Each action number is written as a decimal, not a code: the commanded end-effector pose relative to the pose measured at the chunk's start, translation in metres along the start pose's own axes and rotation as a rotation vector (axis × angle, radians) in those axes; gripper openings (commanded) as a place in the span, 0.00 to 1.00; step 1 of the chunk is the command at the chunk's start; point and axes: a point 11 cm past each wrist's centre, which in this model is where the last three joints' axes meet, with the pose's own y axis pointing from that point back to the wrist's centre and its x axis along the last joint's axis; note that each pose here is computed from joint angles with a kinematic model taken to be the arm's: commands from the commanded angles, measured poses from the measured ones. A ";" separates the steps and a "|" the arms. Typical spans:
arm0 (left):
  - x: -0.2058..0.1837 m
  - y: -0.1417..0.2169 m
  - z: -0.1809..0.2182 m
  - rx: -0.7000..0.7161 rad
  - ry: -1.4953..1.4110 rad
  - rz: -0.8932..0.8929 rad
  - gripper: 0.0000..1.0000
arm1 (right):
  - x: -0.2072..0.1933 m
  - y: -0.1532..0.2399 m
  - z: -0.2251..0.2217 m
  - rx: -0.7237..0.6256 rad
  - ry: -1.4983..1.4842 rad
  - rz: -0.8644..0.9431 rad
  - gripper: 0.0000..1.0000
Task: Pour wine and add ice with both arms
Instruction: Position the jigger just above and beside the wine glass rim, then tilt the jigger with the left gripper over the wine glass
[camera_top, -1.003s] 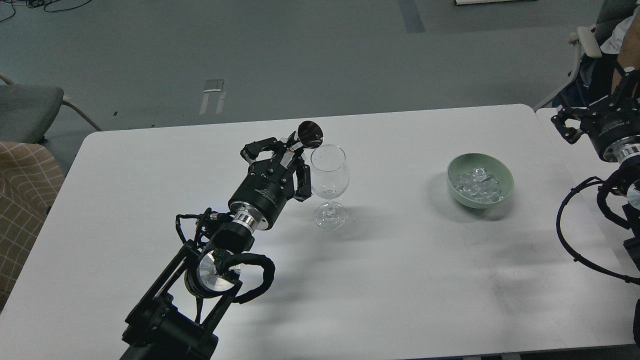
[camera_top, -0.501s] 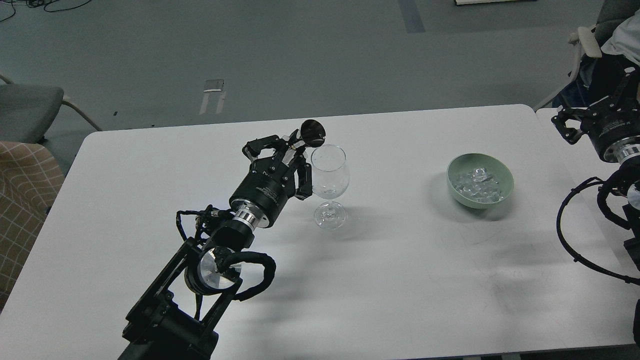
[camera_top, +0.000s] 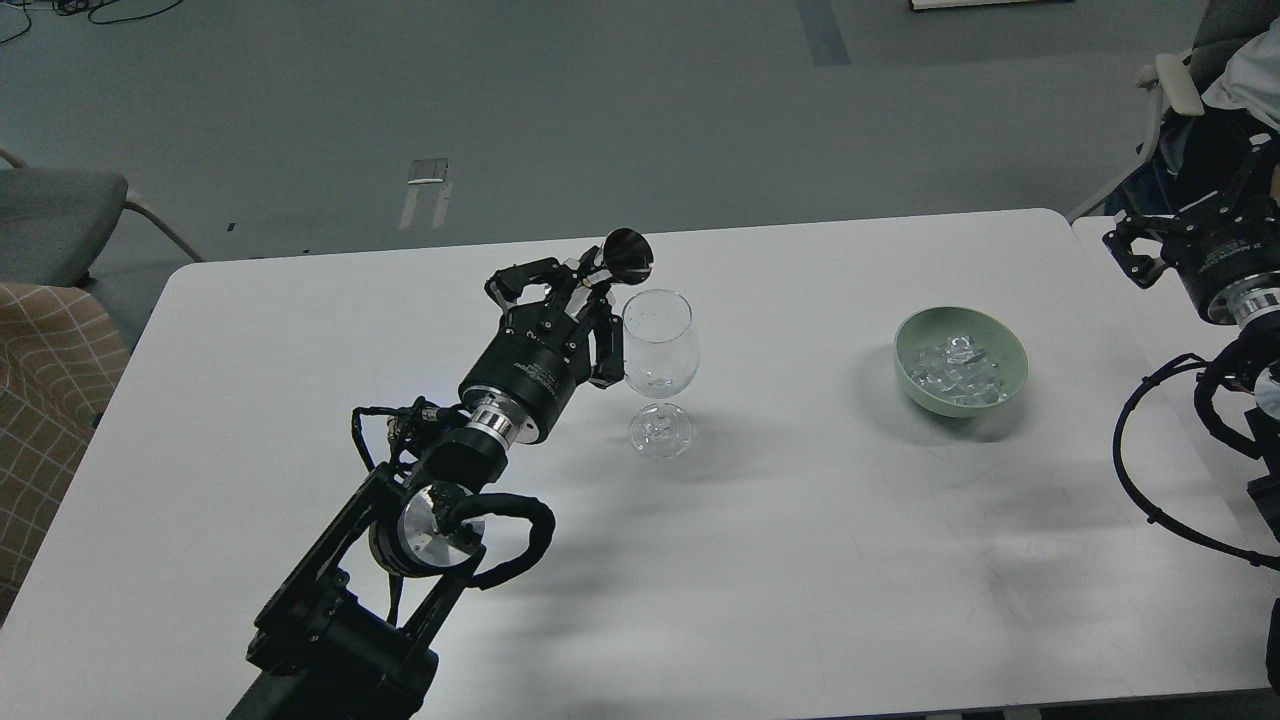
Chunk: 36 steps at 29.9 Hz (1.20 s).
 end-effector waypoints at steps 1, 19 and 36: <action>0.000 -0.001 0.001 -0.002 -0.004 0.001 0.00 | 0.000 0.000 -0.001 0.002 0.001 0.000 1.00; -0.003 -0.003 0.002 -0.006 -0.059 -0.011 0.01 | 0.001 0.000 -0.002 0.002 0.002 0.004 1.00; -0.007 -0.004 0.005 -0.013 -0.111 -0.050 0.01 | 0.002 0.001 -0.003 0.006 0.004 0.006 1.00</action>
